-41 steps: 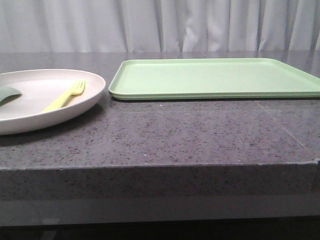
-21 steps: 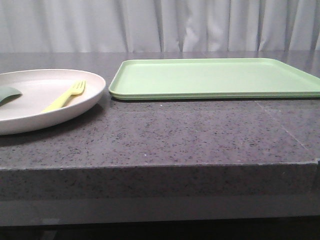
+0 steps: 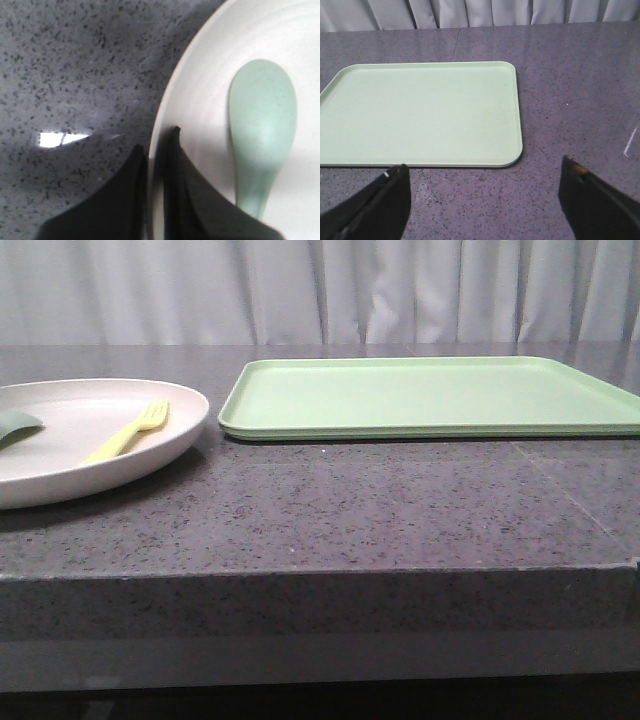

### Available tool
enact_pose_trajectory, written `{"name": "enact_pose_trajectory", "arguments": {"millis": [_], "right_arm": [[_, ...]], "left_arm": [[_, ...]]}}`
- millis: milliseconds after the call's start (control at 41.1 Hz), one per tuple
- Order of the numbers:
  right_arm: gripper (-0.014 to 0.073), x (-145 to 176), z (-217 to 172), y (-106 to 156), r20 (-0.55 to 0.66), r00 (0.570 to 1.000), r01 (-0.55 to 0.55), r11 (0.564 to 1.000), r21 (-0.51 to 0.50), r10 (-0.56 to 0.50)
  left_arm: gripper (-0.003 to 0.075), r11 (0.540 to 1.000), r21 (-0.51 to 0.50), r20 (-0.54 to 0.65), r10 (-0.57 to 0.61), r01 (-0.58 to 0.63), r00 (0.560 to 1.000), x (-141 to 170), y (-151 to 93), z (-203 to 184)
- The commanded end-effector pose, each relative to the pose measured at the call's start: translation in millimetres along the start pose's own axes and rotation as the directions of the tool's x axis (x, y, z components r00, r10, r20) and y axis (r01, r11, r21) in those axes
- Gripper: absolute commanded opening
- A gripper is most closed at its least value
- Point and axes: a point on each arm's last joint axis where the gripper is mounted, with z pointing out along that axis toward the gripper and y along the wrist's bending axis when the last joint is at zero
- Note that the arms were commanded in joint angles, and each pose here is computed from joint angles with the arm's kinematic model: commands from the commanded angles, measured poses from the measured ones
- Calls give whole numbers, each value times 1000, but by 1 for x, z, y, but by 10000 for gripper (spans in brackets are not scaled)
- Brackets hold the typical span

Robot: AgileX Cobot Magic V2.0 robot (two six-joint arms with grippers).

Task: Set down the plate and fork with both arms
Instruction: 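Move the left gripper to the cream plate rim and grip it, then lift the plate with the left gripper and carry it over the tray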

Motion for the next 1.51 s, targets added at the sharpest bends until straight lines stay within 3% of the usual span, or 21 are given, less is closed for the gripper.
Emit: {"name": "enact_pose_trajectory", "arguments": {"millis": [0,243,486,632,899,1288,1483], "right_arm": [[624,-17,-4,1,98,995,7,1000,-2,-7],[624,-17,-4,1,98,995,7,1000,-2,-7],[624,-17,-4,1,98,995,7,1000,-2,-7],[624,-17,-4,1,99,995,7,1000,-2,-7],[624,-17,-4,1,99,995,7,1000,-2,-7],[624,-17,-4,1,99,995,7,1000,-2,-7],[624,-16,-4,1,98,995,8,1000,-2,-7]], "left_arm": [[-18,1000,7,88,12,-12,996,-7,-4,-19],[-18,998,56,168,-50,41,985,-18,9,-42],[-18,937,345,249,-141,48,958,-34,11,-72],[-18,926,377,285,-104,-12,953,-40,-5,-82],[-18,887,446,294,-17,-121,956,-61,-65,-79],[-18,771,578,246,147,-267,958,-89,-199,-36],[-18,734,621,219,173,-274,960,-97,-244,-13]]}}
